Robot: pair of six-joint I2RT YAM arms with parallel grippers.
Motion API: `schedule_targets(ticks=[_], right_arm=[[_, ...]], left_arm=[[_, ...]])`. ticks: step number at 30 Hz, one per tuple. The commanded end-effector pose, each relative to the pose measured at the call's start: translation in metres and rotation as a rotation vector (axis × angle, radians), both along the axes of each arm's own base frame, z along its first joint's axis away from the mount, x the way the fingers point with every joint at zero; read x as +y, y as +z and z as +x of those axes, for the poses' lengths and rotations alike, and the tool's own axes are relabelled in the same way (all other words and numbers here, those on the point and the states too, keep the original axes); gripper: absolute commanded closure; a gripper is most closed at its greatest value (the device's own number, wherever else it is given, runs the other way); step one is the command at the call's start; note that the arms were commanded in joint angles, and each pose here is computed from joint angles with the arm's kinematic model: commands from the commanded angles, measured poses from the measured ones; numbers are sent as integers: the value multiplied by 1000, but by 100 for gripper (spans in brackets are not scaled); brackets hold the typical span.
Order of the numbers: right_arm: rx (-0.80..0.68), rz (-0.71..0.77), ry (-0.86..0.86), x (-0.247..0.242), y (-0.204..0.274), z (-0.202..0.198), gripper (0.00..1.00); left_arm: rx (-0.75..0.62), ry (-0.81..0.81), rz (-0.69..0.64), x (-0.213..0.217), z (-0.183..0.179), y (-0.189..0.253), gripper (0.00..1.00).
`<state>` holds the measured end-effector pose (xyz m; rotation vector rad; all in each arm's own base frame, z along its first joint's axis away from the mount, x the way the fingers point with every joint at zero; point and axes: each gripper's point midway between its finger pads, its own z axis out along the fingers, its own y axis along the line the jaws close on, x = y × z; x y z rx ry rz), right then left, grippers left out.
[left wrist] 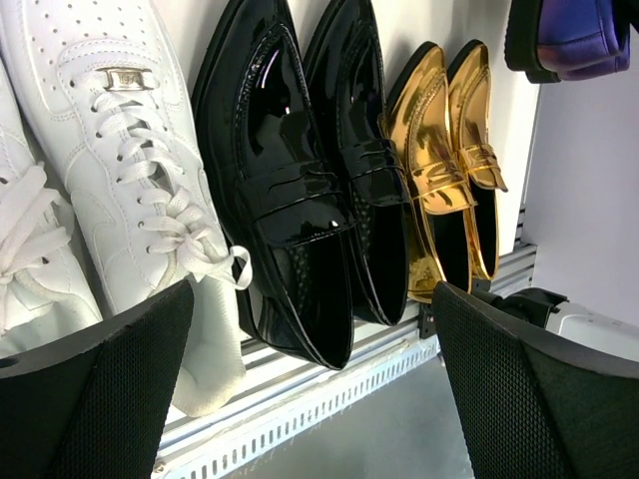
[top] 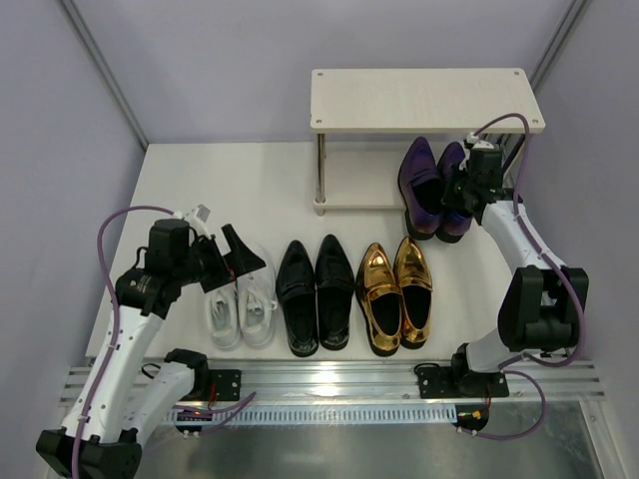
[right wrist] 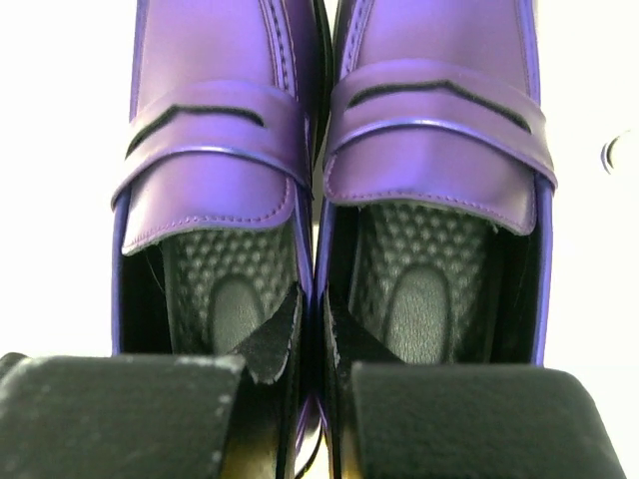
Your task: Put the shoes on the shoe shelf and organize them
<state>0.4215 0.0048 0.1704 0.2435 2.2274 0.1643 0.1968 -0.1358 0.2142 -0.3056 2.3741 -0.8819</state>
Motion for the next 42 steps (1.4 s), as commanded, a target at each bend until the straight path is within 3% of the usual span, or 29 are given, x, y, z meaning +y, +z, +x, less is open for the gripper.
schedule_targets(ticks=[1, 15, 25, 36, 42], right_arm=[[-423, -40, -29, -9, 110, 62, 96], [-560, -131, -74, -25, 164, 80, 96], [-552, -147, -79, -28, 129, 79, 96], [-405, -99, -42, -18, 57, 53, 96], [-381, -69, -56, -16, 32, 36, 84]], left_arm=[[-11, -8, 29, 2, 2, -4, 0], [23, -19, 44, 0, 11, -13, 0], [31, -26, 38, -2, 13, -17, 0], [36, -15, 15, -3, 10, -20, 0], [36, -10, 13, -2, 4, -21, 0]])
